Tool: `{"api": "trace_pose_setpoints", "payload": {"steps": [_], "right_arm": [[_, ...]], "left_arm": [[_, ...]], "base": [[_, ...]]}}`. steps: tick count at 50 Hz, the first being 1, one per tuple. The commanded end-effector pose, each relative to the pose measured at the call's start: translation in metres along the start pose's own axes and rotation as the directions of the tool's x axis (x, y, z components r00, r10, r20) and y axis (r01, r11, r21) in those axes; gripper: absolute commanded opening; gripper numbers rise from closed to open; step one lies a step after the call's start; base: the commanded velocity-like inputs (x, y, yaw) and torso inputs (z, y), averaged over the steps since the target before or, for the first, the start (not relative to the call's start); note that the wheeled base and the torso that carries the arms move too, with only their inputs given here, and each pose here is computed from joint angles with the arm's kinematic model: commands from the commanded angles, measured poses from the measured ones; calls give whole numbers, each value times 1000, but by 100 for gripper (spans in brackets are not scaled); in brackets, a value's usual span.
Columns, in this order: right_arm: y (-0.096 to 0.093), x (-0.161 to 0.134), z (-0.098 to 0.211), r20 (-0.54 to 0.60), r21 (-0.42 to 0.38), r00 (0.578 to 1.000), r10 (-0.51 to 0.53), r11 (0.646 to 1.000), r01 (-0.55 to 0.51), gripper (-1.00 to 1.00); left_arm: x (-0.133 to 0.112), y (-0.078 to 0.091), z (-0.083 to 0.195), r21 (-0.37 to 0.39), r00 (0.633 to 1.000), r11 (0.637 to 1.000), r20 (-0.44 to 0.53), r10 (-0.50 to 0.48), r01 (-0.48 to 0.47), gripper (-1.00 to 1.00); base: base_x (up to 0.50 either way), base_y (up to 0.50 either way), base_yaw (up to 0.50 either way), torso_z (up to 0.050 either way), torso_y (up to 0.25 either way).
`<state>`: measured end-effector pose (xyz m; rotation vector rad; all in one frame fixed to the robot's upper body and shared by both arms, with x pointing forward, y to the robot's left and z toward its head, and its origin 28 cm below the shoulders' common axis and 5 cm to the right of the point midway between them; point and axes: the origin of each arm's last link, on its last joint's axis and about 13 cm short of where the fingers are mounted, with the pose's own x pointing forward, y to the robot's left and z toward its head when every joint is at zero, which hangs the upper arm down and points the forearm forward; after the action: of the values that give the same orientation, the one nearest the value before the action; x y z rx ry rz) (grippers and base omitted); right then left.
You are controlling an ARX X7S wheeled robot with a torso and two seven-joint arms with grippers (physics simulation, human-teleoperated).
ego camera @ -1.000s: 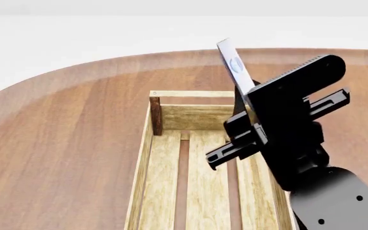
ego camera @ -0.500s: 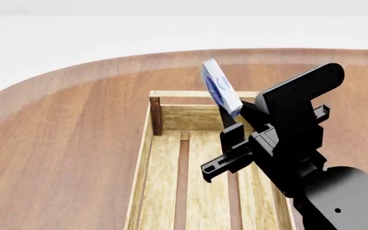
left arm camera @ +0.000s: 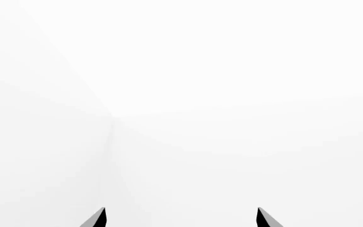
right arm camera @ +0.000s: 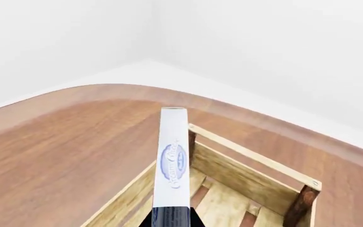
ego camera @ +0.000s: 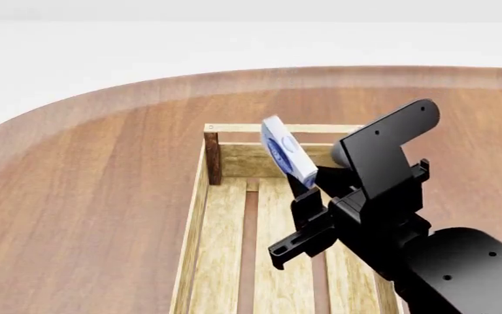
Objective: Pick up the cream cheese and put it in the tray.
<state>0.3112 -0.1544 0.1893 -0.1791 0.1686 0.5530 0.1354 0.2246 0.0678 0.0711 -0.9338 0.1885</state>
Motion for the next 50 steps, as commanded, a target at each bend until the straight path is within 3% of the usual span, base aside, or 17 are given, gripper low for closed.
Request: {"api": "trace_pose_setpoints", "payload": {"steps": [1,19,50], "right_arm": [[2,3,3,-9,-26,1000,16,1000,-16,-100],[2,0,4,-10,-33,1000,23,999,-23,-100],[1,0,1,-27,-38,999,21,999,-22,-100]], "left_arm": [[0,0,0,16,1000,1000,1,-8,8,100],[0,-1,0,28,1000,1000,15,0,-1,100],[0,0,1,17,1000,1000,25,17,-17,100]], "base": [[0,0,0,0,0],[0,0,0,0,-47],[0,0,0,0,-156]]}}
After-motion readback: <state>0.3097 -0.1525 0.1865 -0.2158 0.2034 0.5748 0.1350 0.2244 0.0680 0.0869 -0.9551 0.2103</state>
